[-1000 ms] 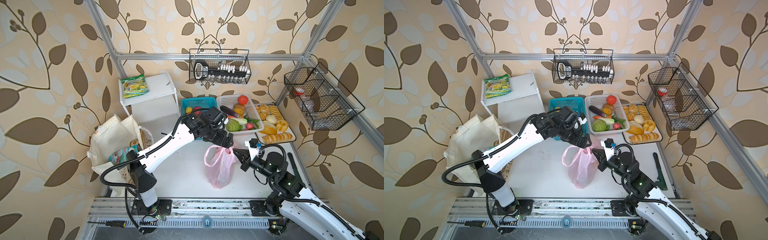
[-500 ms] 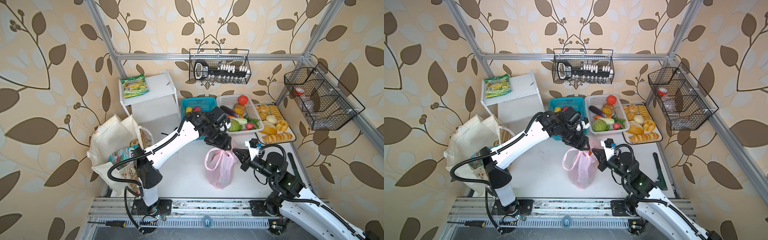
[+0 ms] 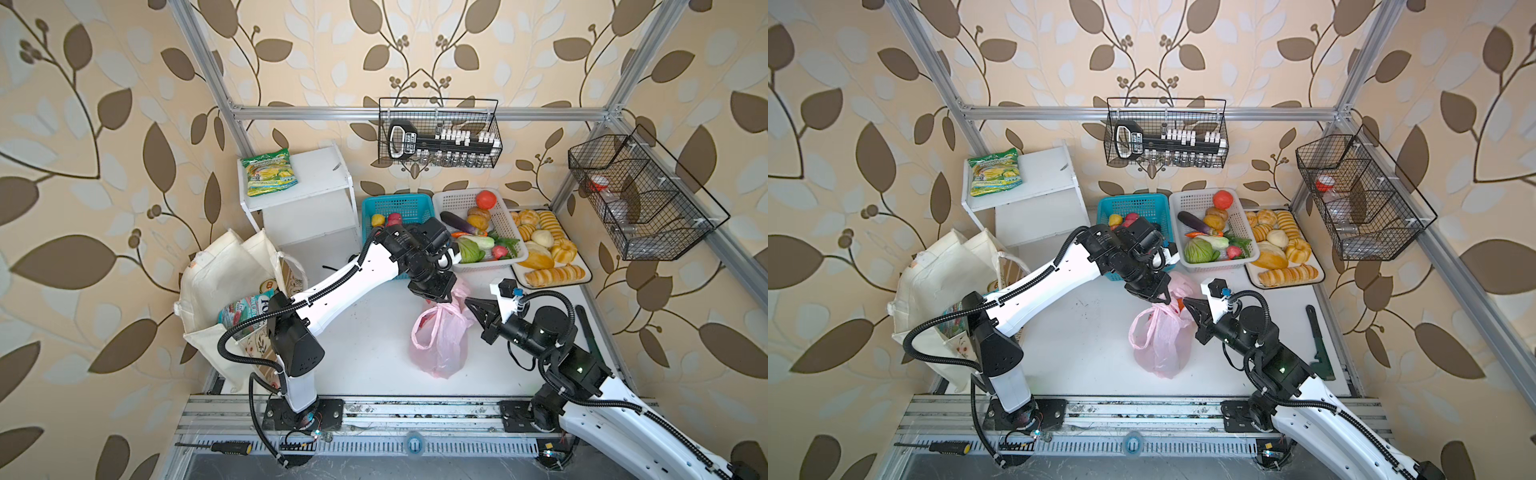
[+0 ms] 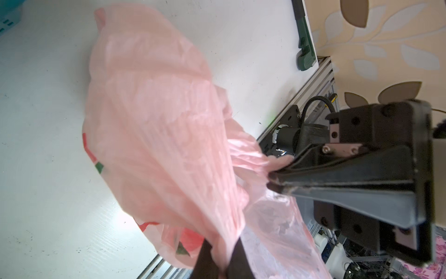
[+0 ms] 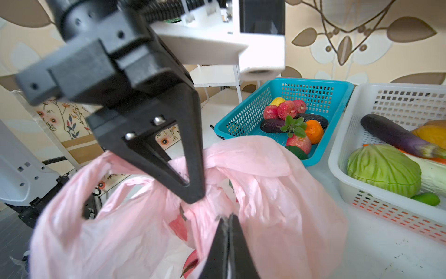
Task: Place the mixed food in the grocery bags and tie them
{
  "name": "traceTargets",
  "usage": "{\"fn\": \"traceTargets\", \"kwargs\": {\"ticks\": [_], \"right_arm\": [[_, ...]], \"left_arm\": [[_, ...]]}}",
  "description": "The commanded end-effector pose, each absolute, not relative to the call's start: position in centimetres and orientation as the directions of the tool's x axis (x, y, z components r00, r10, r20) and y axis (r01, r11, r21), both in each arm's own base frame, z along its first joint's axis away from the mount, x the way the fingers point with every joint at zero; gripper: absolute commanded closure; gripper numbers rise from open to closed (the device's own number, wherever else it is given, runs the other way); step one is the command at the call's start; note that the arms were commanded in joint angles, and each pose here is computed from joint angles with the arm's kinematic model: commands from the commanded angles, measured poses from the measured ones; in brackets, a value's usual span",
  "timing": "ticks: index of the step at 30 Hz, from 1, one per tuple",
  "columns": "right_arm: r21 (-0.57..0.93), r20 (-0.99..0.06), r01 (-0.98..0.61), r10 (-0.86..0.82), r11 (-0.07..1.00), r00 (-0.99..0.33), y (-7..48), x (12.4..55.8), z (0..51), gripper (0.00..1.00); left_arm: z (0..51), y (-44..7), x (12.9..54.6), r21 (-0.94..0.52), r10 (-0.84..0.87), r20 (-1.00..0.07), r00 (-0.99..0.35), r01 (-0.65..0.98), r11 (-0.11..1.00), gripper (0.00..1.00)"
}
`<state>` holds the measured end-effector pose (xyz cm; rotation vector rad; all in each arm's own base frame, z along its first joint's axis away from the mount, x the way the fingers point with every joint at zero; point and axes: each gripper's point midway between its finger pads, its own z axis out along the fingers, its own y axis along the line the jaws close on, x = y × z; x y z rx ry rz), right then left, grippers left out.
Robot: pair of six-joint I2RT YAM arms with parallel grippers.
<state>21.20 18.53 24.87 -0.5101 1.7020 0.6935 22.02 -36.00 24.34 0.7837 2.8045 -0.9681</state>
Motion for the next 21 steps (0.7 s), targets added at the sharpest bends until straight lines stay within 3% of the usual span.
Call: {"fn": "traceTargets", "kwargs": {"ticks": [1, 3, 6, 11, 16, 21], "right_arm": [[0.150, -0.979, -0.651, 0.021, 0.744, -0.201, 17.8, 20.9, 25.2, 0.76], [0.141, -0.984, -0.634, 0.035, 0.760, -0.177, 17.1, 20.7, 26.1, 0.63], [0.123, -0.991, -0.661, 0.052, 0.740, -0.126, 16.9, 19.7, 27.6, 0.53], [0.139, -0.989, -0.818, 0.039, 0.559, -0.142, 20.3, 17.4, 28.3, 0.65], [0.087, -0.985, -0.838, -0.080, 0.539, -0.154, 22.4, 17.4, 26.0, 0.82], [0.033, -0.980, -0.825, -0.142, 0.564, -0.136, 23.3, 16.9, 23.5, 0.84]], "left_arm": [[26.7, -35.8, 21.8, -0.610, 0.430, -0.285, -0.857, 0.508, 0.608, 1.00], [27.0, -35.8, 21.7, -0.614, 0.435, -0.297, -0.850, 0.519, 0.595, 1.00], [27.4, -35.9, 21.8, -0.625, 0.436, -0.320, -0.841, 0.534, 0.570, 1.00], [28.6, -36.3, 21.5, -0.676, 0.426, -0.364, -0.829, 0.549, 0.491, 1.00], [29.9, -36.7, 21.0, -0.709, 0.425, -0.409, -0.807, 0.575, 0.410, 1.00], [31.0, -36.7, 21.4, -0.751, 0.383, -0.422, -0.822, 0.554, 0.360, 1.00]]}}
